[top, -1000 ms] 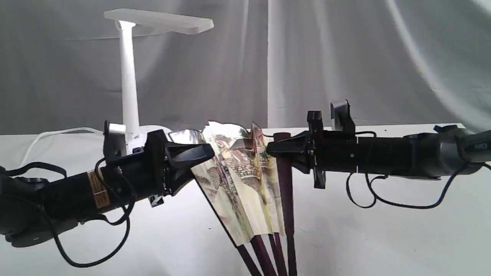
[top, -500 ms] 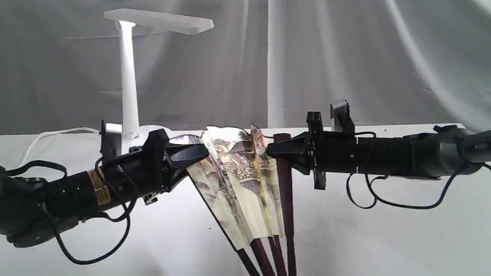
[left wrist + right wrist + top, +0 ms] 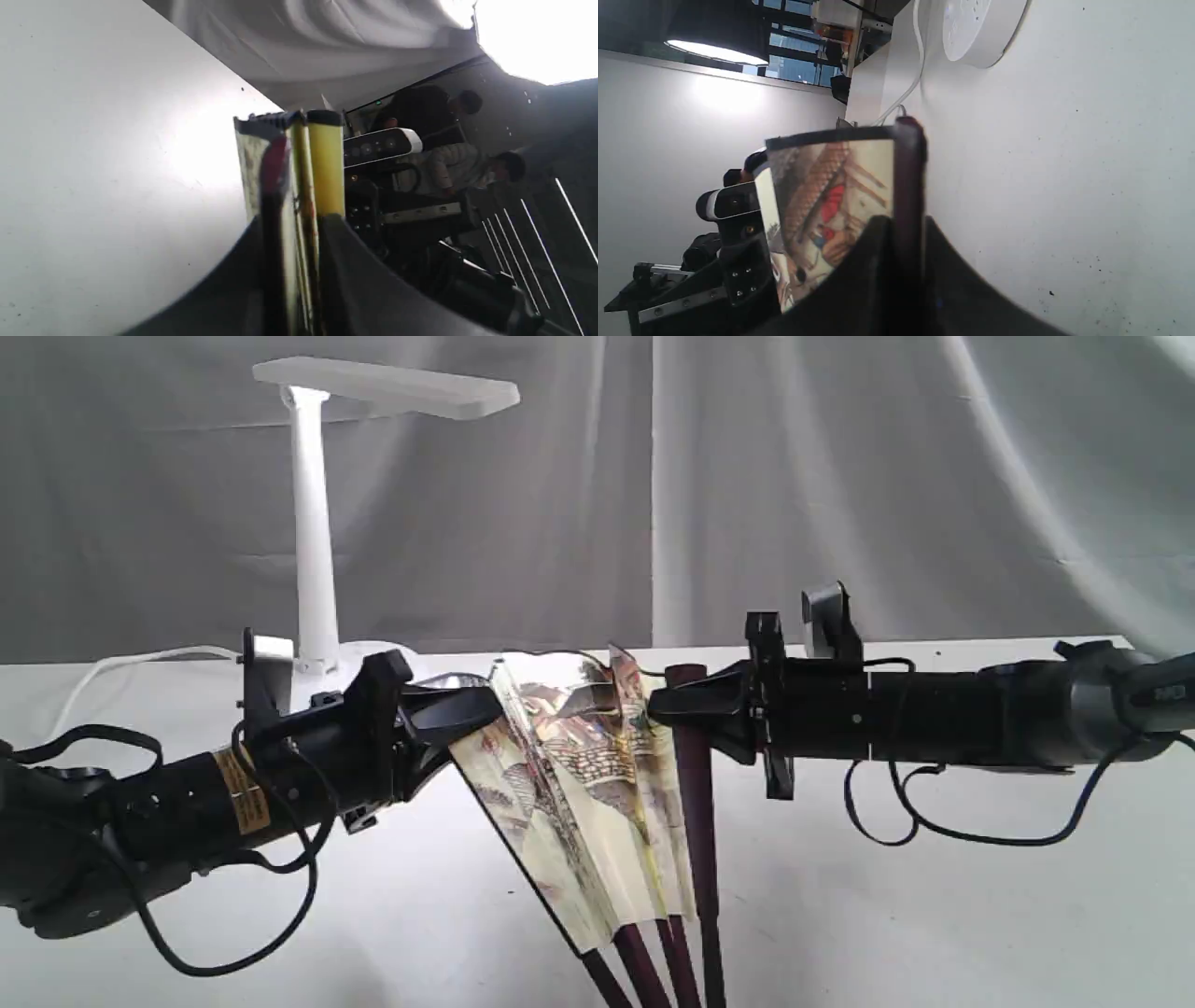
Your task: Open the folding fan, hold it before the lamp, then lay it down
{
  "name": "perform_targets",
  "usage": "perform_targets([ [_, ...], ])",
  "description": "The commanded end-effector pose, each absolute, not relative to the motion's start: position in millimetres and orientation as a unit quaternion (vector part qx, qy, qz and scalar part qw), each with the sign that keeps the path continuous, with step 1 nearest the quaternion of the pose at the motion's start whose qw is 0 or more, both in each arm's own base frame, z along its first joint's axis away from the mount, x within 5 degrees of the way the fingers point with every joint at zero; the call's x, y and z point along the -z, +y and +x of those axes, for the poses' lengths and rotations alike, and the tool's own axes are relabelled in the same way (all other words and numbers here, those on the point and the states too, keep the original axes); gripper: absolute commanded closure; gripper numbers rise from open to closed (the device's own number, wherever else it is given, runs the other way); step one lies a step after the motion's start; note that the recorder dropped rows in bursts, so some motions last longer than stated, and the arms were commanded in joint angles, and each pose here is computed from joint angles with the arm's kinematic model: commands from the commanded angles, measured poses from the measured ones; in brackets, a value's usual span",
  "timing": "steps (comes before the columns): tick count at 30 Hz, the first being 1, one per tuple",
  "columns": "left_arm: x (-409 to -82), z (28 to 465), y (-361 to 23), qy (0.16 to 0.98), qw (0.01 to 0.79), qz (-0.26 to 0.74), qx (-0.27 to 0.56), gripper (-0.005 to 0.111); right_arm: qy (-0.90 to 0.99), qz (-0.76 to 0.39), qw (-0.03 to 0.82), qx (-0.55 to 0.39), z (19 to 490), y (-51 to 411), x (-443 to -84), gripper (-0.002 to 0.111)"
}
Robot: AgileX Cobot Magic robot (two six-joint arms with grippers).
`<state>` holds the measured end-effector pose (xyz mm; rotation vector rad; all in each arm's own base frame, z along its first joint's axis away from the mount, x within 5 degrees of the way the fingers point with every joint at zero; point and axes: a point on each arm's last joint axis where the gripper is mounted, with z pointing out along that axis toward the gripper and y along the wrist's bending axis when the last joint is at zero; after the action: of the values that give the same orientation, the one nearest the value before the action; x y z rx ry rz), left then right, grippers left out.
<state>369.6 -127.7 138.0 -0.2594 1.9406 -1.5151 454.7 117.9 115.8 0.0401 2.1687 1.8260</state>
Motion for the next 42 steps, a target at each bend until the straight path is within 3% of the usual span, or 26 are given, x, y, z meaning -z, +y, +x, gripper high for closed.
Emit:
perform_targets([
  [1, -146, 371, -124, 0.733, 0.344, -0.091, 0.580, 0.093, 0.765, 0.005, 0.154, -0.625, 454, 118, -115, 0.108],
  [9, -145, 371, -115, 0.736, 0.343, -0.077, 0.578, 0.095, 0.765, 0.005, 0.154, -0.625, 454, 118, -115, 0.108],
  [14, -145, 371, -115, 0.736, 0.340, -0.076, 0.580, 0.107, 0.765, 0.008, 0.153, -0.626, 454, 118, -115, 0.108],
  [19, -144, 368, -117, 0.744, 0.329, -0.061, 0.579, 0.106, 0.762, 0.014, 0.154, -0.629, 455, 117, -116, 0.108],
  [22, -143, 368, -117, 0.744, 0.321, -0.069, 0.581, 0.101, 0.759, 0.017, 0.156, -0.632, 456, 117, -116, 0.108],
  [33, -143, 368, -117, 0.746, 0.319, -0.066, 0.581, 0.061, 0.745, 0.038, 0.166, -0.645, 459, 117, -120, 0.108],
  [42, -143, 367, -118, 0.747, 0.318, -0.061, 0.580, 0.061, 0.745, 0.049, 0.155, -0.647, 459, 117, -120, 0.108],
])
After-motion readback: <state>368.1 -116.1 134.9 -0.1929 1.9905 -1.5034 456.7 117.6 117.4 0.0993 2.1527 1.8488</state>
